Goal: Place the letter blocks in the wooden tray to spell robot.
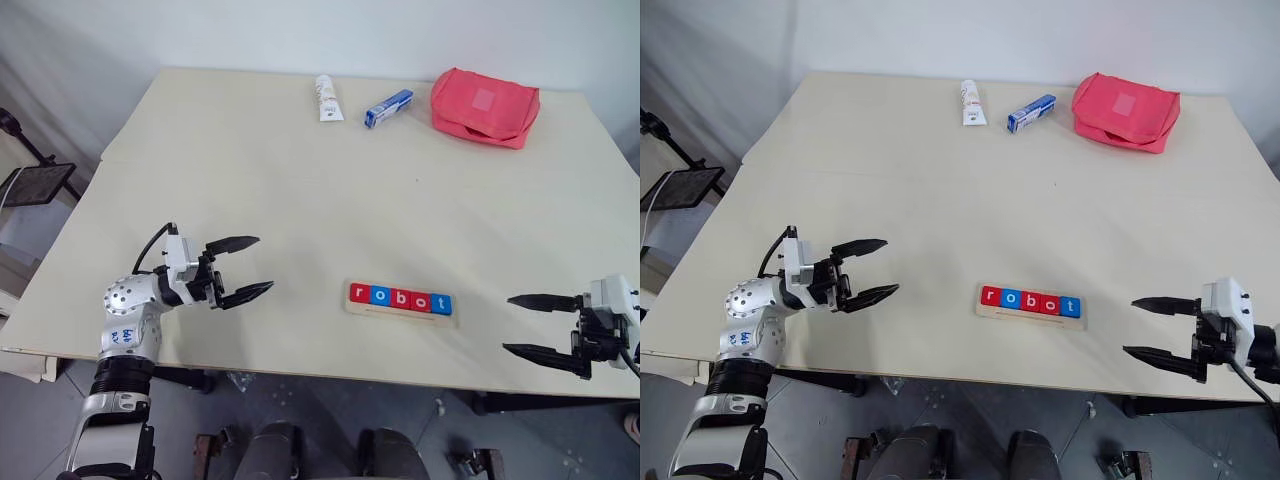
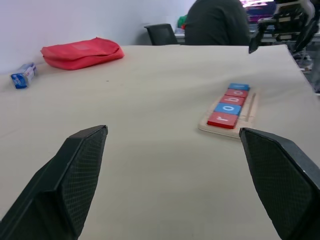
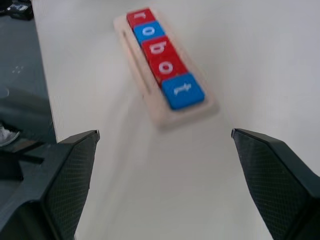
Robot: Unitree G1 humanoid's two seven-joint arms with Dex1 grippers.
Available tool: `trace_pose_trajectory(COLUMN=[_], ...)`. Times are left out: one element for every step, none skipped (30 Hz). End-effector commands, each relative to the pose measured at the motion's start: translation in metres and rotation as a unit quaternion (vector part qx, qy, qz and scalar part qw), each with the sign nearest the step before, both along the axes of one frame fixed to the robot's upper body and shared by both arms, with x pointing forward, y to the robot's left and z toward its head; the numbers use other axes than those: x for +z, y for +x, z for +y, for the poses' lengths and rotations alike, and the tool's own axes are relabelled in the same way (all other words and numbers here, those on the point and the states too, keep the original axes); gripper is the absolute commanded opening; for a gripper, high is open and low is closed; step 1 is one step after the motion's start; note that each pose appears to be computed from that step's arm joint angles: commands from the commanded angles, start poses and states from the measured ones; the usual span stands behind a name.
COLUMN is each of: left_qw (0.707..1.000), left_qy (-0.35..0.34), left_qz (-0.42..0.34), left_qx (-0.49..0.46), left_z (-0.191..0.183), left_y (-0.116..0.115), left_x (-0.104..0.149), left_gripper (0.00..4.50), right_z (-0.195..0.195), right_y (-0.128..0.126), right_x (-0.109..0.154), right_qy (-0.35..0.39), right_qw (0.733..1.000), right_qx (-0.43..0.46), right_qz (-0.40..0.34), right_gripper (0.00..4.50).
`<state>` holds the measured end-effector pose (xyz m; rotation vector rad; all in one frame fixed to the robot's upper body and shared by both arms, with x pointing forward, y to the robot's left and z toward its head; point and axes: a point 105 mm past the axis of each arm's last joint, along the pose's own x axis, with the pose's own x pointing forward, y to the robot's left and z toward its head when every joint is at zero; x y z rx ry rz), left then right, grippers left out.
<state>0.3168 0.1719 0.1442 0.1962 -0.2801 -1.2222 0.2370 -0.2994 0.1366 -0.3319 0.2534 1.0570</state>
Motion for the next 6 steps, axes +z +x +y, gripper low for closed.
trace_pose_trajectory(left_qw=[1.0,1.0,1.0,1.0,1.0,1.0], left_qy=[0.0,0.001,-0.001,-0.003,-0.005,-0.003], left_qz=[-0.003,0.001,-0.002,-0.006,-0.012,-0.018], left_qx=[-0.009,-0.012,-0.012,-0.012,-0.012,-0.007], left_z=[0.0087,0.0089,0.0088,0.0089,0.0093,0.0102], left_y=[-0.0032,-0.0034,-0.0034,-0.0034,-0.0031,-0.002], left_x=[0.0066,0.0065,0.0077,0.0092,0.0106,0.0114], left_gripper=[4.5,4.5,4.5,4.5,4.5,4.5], right_z=[-0.01,-0.0116,-0.0121,-0.012,-0.0124,-0.0126], right_y=[-0.0069,-0.006,-0.0052,-0.0041,-0.003,-0.0021], right_x=[0.0097,0.0096,0.0107,0.0133,0.0146,0.0157], right_qy=[-0.019,-0.021,-0.015,-0.005,-0.003,0.0], right_qw=[0.999,0.999,1.0,1.0,1.0,1.0], right_qx=[0.027,0.025,0.023,0.022,0.02,0.019], right_qz=[-0.008,-0.008,-0.009,-0.014,-0.017,-0.019], right_gripper=[4.48,4.48,4.48,4.48,4.48,4.48])
